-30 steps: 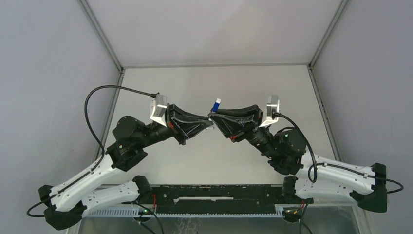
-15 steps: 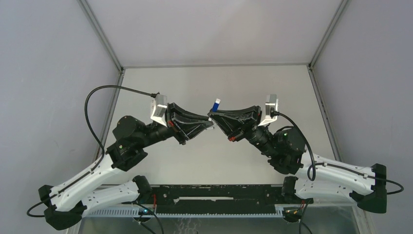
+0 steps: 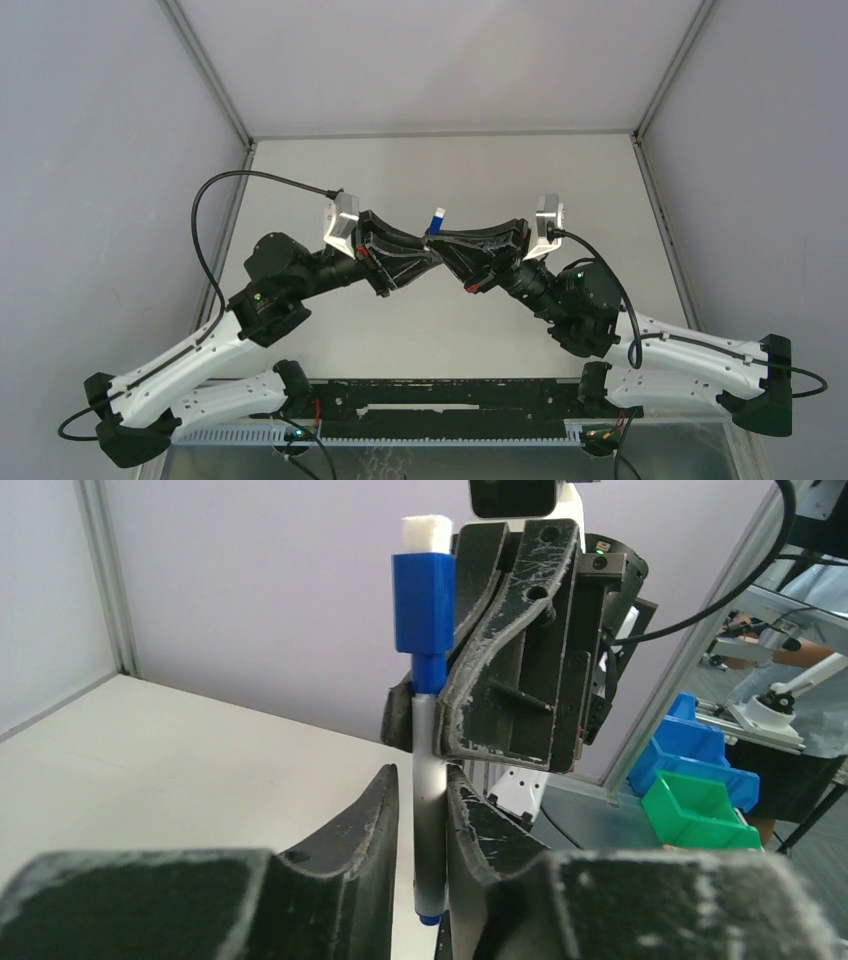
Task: Insert the pens into the pen caps
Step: Insert the pen cap onto the pen.
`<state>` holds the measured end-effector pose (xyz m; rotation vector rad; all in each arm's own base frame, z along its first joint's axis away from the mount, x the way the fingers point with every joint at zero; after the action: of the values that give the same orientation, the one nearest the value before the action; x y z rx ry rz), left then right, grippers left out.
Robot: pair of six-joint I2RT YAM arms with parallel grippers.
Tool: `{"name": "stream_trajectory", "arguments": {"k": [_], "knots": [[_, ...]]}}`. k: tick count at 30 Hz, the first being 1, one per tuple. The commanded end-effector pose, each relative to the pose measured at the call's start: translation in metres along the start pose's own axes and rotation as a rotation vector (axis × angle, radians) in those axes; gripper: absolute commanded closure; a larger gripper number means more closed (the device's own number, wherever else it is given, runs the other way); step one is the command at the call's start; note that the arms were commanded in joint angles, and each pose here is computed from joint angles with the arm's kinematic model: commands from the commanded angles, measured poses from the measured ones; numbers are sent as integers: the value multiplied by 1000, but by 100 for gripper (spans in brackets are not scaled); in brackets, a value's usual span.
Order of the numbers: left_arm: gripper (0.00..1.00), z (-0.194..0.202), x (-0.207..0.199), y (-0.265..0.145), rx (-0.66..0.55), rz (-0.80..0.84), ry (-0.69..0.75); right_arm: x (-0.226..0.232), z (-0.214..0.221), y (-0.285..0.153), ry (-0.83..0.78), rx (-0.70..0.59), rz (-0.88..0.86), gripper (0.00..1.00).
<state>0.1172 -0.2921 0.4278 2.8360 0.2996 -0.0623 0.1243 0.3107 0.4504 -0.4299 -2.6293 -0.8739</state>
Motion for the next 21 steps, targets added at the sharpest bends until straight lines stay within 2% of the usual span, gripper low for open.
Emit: {"name": "stream_trajectory", "arguments": {"k": [1, 6, 8, 16, 18, 21], "knots": [[80, -32, -9, 1, -72, 40, 36, 13, -19, 5, 26, -43, -39, 100], [99, -36, -8, 0, -82, 31, 35, 11, -13, 4, 24, -24, -30, 100], [100, -37, -8, 0, -84, 25, 33, 9, -11, 4, 17, -13, -27, 99], [100, -43, -4, -4, -95, -10, 42, 2, 1, -6, -26, 67, 4, 51], [100, -44, -4, -5, -99, -17, 44, 1, 3, -10, -31, 88, 9, 44], [100, -44, -2, -5, -100, -27, 46, 1, 1, -17, -53, 105, 13, 39]]}}
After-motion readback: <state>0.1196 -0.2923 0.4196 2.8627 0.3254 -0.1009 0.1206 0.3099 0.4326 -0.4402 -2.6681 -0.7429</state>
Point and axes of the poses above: each gripper's point midway between its finger pads, its own y axis out along the fingers, its own x axis along the line the jaws close on, z = x × y, the point moved 1 cm from there along -y, back along the fingers, and after that the axes turned 8 degrees about y, right-handed, at the moved point
